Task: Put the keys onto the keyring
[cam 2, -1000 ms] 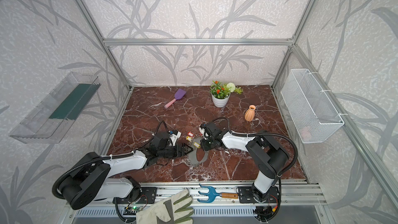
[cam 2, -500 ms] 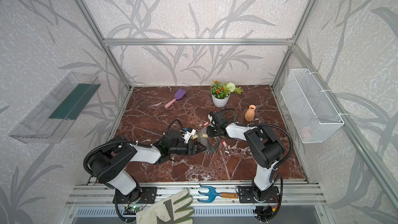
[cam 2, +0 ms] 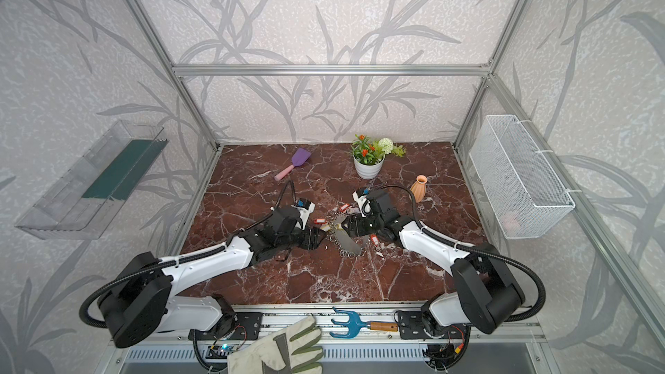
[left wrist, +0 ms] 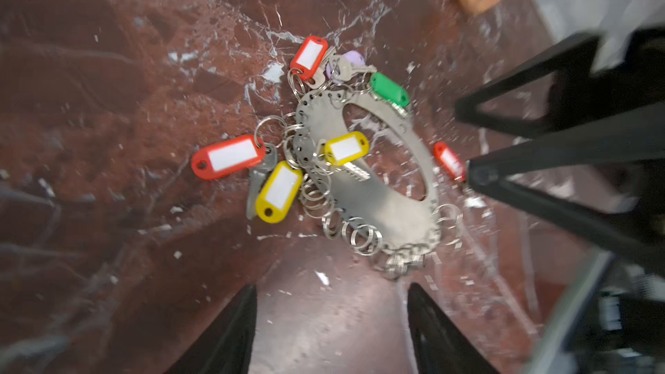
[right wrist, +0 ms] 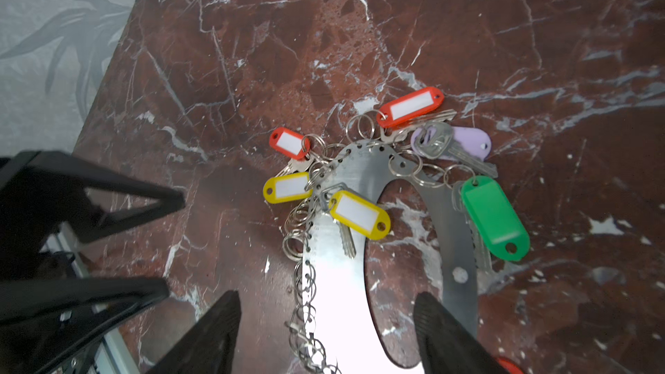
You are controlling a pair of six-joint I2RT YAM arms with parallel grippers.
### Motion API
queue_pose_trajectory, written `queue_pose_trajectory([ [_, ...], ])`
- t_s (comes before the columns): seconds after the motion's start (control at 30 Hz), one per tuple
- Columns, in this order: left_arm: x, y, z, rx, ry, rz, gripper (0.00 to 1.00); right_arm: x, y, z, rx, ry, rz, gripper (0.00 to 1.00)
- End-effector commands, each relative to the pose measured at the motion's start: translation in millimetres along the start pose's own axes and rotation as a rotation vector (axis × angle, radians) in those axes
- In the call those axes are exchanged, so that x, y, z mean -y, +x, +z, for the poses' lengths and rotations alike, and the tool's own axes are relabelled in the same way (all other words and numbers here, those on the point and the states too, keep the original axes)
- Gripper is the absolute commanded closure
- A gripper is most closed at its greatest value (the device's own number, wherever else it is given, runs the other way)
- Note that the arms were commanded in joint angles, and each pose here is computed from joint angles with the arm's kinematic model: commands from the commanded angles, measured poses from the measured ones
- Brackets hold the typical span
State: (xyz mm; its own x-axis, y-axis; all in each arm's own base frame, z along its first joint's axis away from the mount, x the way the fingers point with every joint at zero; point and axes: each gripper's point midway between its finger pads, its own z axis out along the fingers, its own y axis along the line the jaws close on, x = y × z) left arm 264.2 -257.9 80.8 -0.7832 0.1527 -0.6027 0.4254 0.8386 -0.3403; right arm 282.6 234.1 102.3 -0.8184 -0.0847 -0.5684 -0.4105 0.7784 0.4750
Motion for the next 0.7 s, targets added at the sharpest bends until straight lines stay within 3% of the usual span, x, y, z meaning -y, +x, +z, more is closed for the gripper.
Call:
queue_pose_trajectory([
  [0.0,-14.7,8.5,11.5,-0.085,-0.119,0.139,0.50,-3.7,13.8,-5.6,-0.020,-0.044,0.056,0.19],
  [0.1,-8.9,-1.0,19.5,-0.083,-0.126,0.174,0.54,-1.5,26.5,1.0,-0.040,-0.067,0.109,0.20],
  [0.17,-6.0,-5.2,24.5,-0.092,-0.147,0.198,0.54,-0.1,32.4,8.7,-0.055,-0.081,0.133,0.27],
  [0.43,1.2,-2.2,46.8,-0.154,-0.182,0.272,0.60,8.1,35.9,35.0,-0.099,-0.074,0.166,0.81],
  [0.67,0.8,-5.9,58.4,-0.170,-0.213,0.279,0.71,19.0,48.8,48.3,-0.146,-0.047,0.192,0.92],
])
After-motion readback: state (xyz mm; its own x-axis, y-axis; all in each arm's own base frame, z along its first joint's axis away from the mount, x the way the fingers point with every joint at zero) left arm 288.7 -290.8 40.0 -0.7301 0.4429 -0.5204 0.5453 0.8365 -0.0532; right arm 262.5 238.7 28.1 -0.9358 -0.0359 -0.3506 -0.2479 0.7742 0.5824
